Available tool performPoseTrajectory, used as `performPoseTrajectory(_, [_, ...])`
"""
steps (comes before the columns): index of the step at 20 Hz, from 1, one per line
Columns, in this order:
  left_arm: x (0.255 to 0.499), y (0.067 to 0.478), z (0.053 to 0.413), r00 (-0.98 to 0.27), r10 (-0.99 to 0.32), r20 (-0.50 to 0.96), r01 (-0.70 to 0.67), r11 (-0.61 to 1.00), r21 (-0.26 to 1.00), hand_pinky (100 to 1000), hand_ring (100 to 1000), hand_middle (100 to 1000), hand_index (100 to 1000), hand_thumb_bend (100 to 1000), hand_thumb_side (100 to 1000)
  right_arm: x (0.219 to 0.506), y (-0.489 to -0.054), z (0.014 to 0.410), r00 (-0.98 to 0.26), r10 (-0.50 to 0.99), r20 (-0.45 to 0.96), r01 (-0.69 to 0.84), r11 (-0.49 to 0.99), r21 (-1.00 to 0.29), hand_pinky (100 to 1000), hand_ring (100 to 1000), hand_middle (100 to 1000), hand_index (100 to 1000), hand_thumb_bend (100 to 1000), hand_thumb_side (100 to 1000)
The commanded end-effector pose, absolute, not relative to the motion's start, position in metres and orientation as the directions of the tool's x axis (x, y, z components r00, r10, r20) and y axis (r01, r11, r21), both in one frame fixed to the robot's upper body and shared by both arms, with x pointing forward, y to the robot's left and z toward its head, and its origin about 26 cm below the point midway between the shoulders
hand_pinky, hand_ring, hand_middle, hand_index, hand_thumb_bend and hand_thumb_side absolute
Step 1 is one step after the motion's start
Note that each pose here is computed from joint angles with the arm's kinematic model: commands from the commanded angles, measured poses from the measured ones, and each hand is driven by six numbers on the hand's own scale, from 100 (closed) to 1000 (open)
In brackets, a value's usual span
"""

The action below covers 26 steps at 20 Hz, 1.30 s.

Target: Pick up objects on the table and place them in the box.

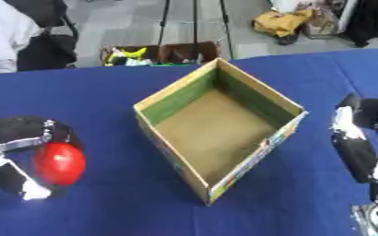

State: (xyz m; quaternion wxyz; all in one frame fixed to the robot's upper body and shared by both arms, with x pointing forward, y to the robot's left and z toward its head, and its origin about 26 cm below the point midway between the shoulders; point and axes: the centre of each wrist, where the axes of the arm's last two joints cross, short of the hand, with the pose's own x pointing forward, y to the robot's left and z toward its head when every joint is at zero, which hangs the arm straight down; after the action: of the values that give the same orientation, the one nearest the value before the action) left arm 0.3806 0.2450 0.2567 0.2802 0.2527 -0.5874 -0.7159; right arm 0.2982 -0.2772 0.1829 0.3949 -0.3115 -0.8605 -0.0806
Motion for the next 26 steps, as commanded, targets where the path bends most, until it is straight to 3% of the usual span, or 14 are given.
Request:
performPoseTrajectory(1, [0.375, 0.246, 0.281, -0.719, -0.693, -0.052, 0.019, -0.095, 0.995, 100, 432, 511, 645, 100, 263, 0.296, -0.278, 0.191, -0.515, 0.478, 0.711, 0.605, 0.791, -0.094, 563, 456, 374, 543, 126, 370])
performPoseTrajectory(13, [0.383, 0.197, 0.335, -0.781, -0.620, -0.075, -0.167, 0.092, 0.982, 100, 411, 494, 633, 100, 224, 0.294, -0.277, 0.187, -0.508, 0.473, 0.720, 0.594, 0.798, -0.105, 561, 455, 375, 543, 125, 366])
performPoseTrajectory(17, [0.397, 0.182, 0.342, -0.789, -0.615, -0.007, -0.170, 0.207, 0.964, 100, 393, 476, 624, 100, 264, 0.294, -0.276, 0.186, -0.509, 0.471, 0.721, 0.586, 0.803, -0.112, 561, 455, 376, 542, 124, 364])
performPoseTrajectory(18, [0.401, 0.178, 0.343, -0.793, -0.609, 0.012, -0.168, 0.237, 0.957, 100, 389, 472, 621, 100, 319, 0.294, -0.276, 0.186, -0.510, 0.471, 0.720, 0.584, 0.804, -0.112, 561, 455, 376, 542, 116, 367])
performPoseTrajectory(19, [0.404, 0.173, 0.344, -0.797, -0.603, 0.031, -0.163, 0.265, 0.950, 100, 387, 470, 620, 100, 287, 0.294, -0.276, 0.186, -0.511, 0.469, 0.720, 0.581, 0.806, -0.113, 561, 455, 376, 542, 125, 363])
performPoseTrajectory(26, [0.420, 0.146, 0.345, -0.803, -0.591, 0.076, -0.157, 0.333, 0.930, 100, 384, 466, 614, 100, 296, 0.295, -0.273, 0.187, -0.522, 0.462, 0.717, 0.566, 0.817, -0.115, 561, 455, 376, 541, 126, 360])
